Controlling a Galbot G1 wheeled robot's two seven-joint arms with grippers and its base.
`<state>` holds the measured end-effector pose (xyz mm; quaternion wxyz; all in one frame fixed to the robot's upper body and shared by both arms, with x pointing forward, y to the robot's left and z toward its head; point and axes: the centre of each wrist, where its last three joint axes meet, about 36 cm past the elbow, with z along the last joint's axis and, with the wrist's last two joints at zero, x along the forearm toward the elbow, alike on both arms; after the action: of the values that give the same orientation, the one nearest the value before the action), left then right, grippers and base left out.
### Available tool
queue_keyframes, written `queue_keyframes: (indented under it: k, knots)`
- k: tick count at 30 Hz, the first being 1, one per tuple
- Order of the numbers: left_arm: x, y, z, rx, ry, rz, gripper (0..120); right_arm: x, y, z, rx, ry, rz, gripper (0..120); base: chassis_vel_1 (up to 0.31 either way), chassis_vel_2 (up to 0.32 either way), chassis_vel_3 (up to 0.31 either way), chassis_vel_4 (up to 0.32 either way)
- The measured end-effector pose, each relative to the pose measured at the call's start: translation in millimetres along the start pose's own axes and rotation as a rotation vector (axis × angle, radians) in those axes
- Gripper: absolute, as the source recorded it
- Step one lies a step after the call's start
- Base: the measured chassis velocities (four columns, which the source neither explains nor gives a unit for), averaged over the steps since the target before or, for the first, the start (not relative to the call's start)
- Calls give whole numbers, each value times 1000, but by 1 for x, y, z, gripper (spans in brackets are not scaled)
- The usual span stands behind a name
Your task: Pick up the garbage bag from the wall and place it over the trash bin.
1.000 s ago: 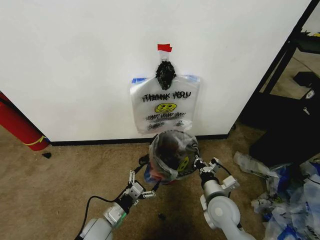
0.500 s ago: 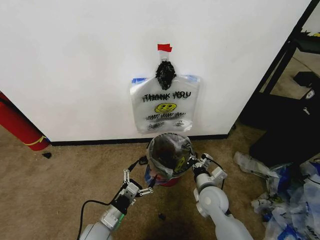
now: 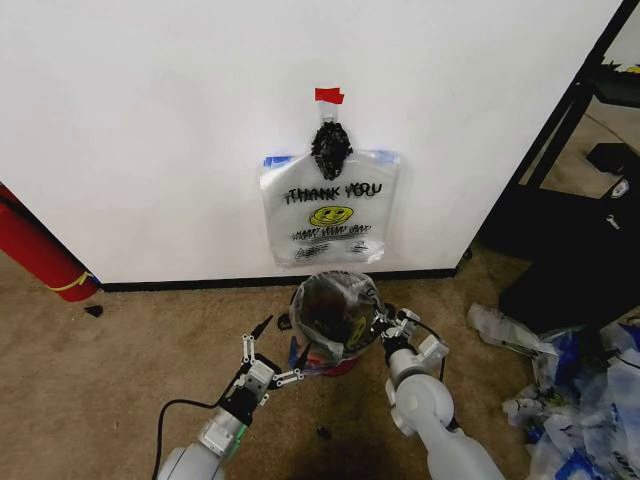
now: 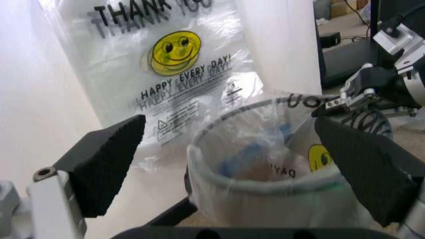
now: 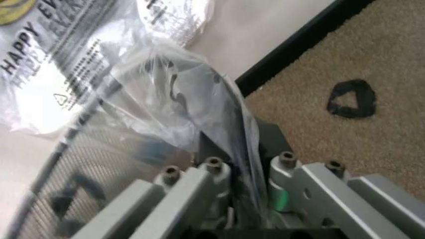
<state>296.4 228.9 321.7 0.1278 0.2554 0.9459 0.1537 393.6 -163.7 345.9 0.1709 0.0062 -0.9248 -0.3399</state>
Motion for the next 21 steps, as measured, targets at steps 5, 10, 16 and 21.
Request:
queue_keyframes:
  k: [5,10,16,21]
  knots:
    - [0,0,-1,1,2,0,100,2,-1,-1,3,-4,-16,26,0,0,0,0]
    - [1,-2,-1,5,6,0,100,2,-2,0,9,-12,-29,43,0,0,0,0]
    - [3,0,-1,1,7,-3,100,1,-1,1,10,-9,-30,70,0,0,0,0]
    - [3,0,0,0,7,-3,100,1,-1,1,11,-5,-26,85,0,0,0,0]
